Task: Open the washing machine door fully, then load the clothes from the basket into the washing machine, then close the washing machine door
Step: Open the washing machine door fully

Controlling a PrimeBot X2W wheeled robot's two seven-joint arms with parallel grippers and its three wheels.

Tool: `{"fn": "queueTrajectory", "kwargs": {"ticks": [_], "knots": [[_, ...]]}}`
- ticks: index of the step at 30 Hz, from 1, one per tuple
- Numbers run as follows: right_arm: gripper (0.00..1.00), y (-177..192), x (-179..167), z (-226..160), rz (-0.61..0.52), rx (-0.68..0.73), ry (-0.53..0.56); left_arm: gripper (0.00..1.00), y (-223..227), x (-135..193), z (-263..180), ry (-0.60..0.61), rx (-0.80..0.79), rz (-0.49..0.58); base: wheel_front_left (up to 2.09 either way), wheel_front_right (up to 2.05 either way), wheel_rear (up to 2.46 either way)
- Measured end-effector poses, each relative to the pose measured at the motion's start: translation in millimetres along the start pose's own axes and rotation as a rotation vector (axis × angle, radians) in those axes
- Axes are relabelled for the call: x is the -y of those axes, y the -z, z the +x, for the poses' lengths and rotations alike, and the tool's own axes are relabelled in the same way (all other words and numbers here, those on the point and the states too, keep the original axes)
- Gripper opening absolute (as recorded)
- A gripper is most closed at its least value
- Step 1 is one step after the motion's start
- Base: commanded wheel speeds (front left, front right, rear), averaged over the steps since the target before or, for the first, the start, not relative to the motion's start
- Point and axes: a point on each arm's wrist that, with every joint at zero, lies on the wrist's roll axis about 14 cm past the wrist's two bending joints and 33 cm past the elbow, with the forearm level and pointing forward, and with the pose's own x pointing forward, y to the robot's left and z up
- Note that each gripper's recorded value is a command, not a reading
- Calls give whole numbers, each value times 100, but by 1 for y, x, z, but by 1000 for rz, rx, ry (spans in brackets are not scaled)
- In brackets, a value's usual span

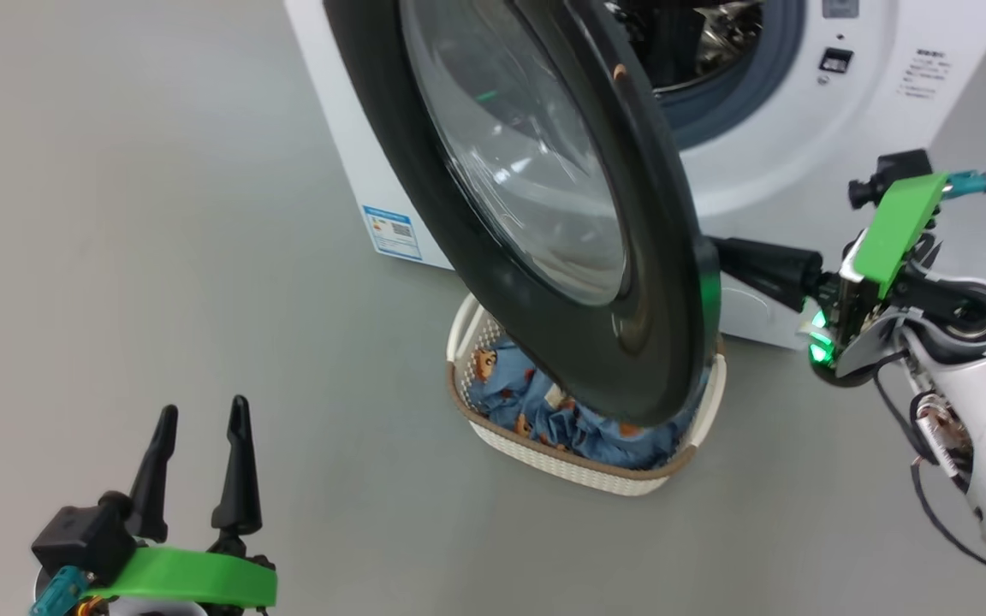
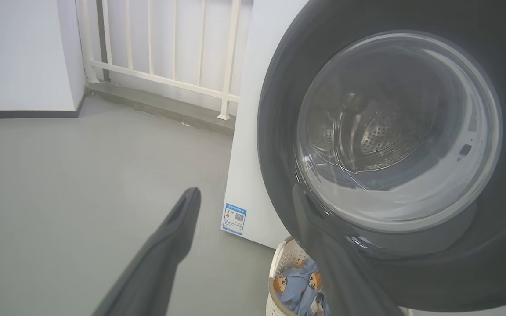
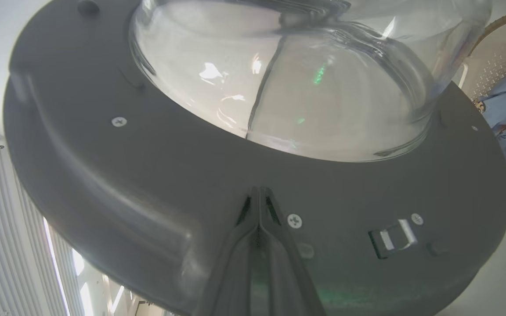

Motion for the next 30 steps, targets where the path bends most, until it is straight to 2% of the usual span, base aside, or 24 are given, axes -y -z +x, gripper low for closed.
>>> {"fn": "queueTrajectory", "kwargs": {"ticks": [23, 30], "knots": [[0, 100, -34, 67, 68, -266, -105, 100, -30, -75, -71, -213, 87, 13, 0, 0, 0], [0, 112, -36, 76, 89, -302, -125, 100, -32, -81, -73, -236, 91, 16, 0, 0, 0]]}}
